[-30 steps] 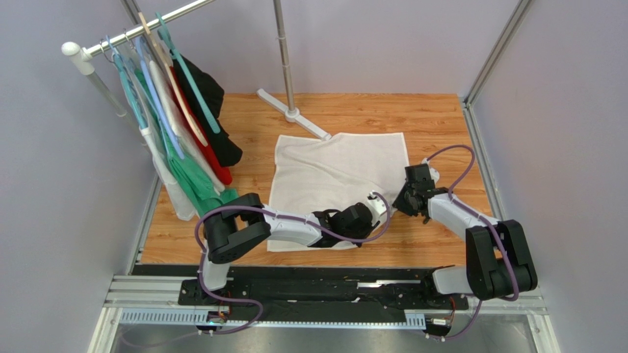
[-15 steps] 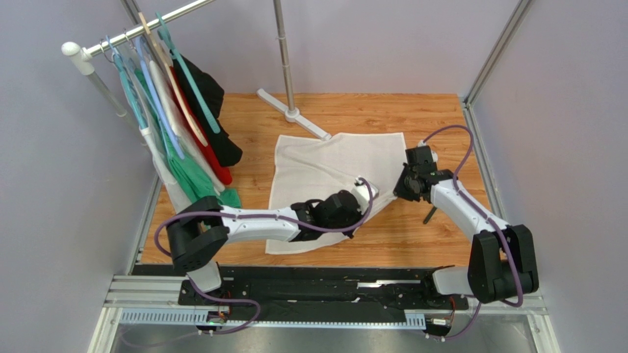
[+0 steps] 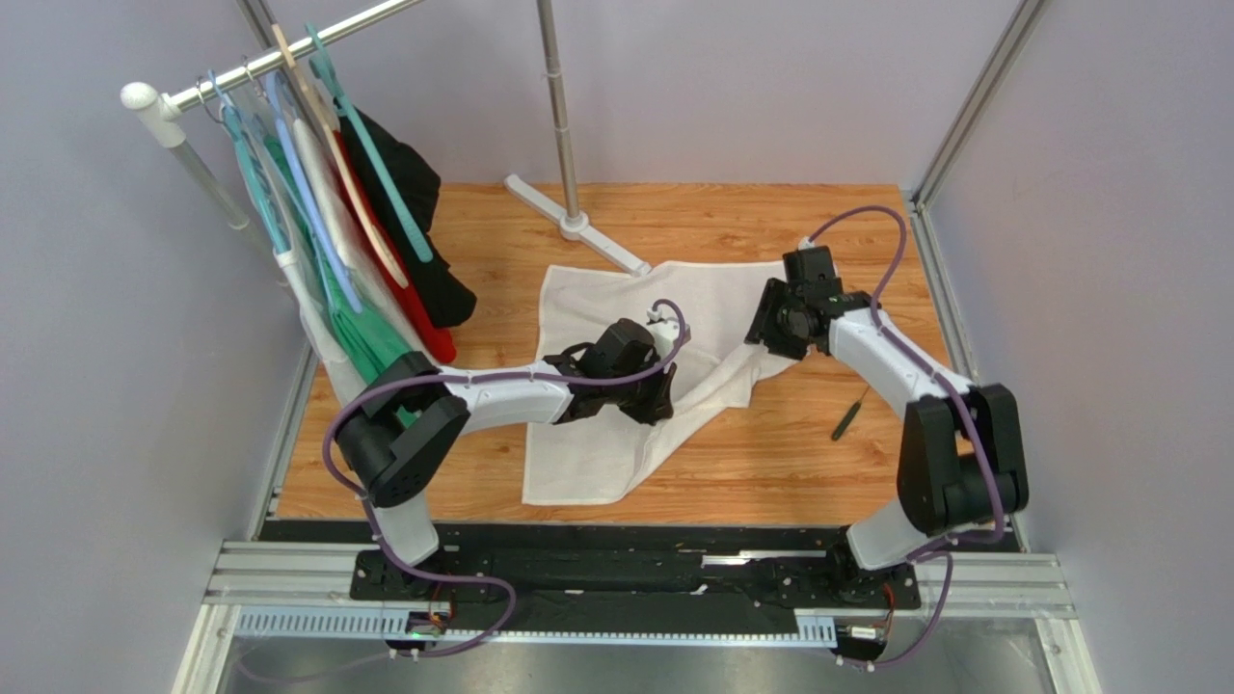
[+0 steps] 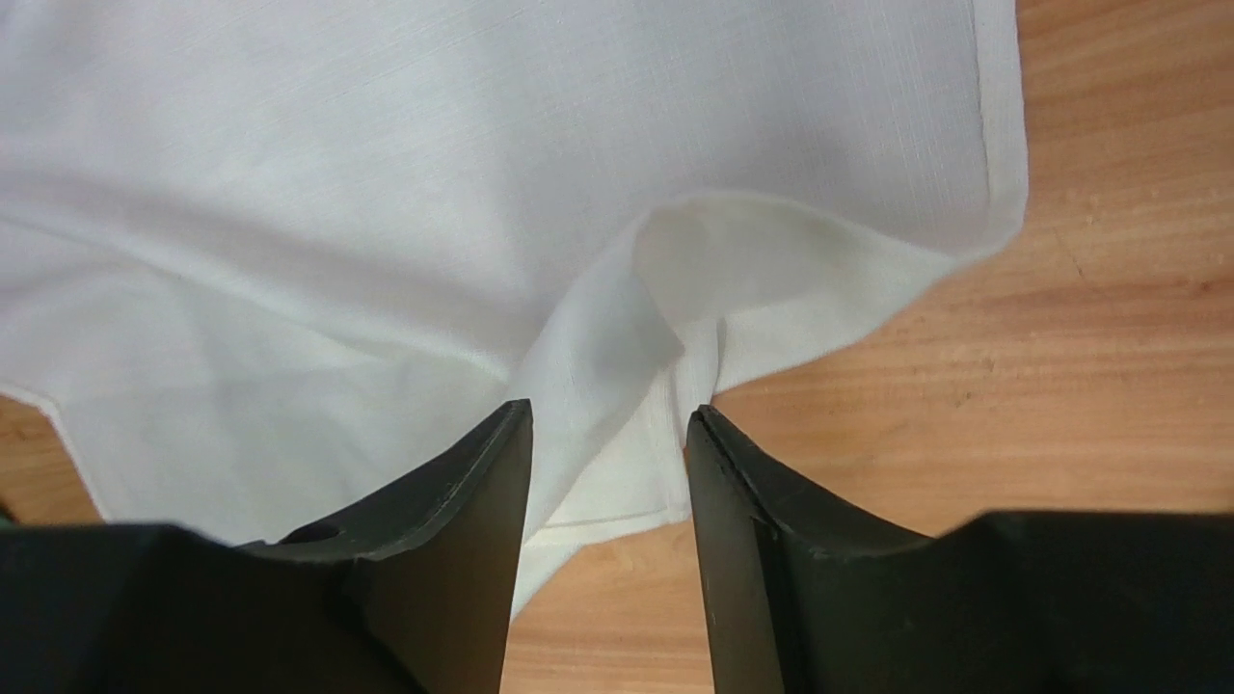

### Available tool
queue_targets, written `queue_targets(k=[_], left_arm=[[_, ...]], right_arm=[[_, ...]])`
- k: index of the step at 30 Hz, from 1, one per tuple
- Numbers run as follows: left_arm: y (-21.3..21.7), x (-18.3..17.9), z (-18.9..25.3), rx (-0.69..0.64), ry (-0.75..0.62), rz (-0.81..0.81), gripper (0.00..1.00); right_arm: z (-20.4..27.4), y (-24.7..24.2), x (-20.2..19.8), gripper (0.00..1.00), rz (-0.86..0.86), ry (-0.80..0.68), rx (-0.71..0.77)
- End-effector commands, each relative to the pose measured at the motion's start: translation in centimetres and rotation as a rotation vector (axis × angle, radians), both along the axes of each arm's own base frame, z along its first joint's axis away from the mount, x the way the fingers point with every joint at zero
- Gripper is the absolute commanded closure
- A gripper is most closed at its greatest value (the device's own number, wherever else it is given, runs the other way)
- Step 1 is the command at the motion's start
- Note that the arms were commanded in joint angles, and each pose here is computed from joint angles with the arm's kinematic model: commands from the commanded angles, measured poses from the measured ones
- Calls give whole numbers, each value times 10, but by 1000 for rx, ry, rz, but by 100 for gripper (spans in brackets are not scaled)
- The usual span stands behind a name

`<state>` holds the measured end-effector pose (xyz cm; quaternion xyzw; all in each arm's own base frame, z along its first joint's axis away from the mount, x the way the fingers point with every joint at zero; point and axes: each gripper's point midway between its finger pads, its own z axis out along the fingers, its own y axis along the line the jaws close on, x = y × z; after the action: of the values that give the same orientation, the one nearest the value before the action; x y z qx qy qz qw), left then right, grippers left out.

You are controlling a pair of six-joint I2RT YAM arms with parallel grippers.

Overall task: Fold the napkin, place the utensils inside, and roll it up
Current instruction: Flatten the napkin out

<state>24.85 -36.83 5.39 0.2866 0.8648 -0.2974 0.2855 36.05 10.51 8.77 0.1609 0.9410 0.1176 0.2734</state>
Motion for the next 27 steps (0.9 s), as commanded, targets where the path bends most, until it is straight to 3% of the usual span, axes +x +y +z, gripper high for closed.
queue_targets(k=[1,8,27], left_arm=[[-9,-2,6,-34,37,-17,100],[-8,-2,4,-34,49,2,100],[-5,-5,2,-23,52,-9,100]], right_arm=[[4,6,-40,52,4,-39,69],[-24,8,-74,56,-8,-8,122],[-57,23,-51,59,64,29,140]])
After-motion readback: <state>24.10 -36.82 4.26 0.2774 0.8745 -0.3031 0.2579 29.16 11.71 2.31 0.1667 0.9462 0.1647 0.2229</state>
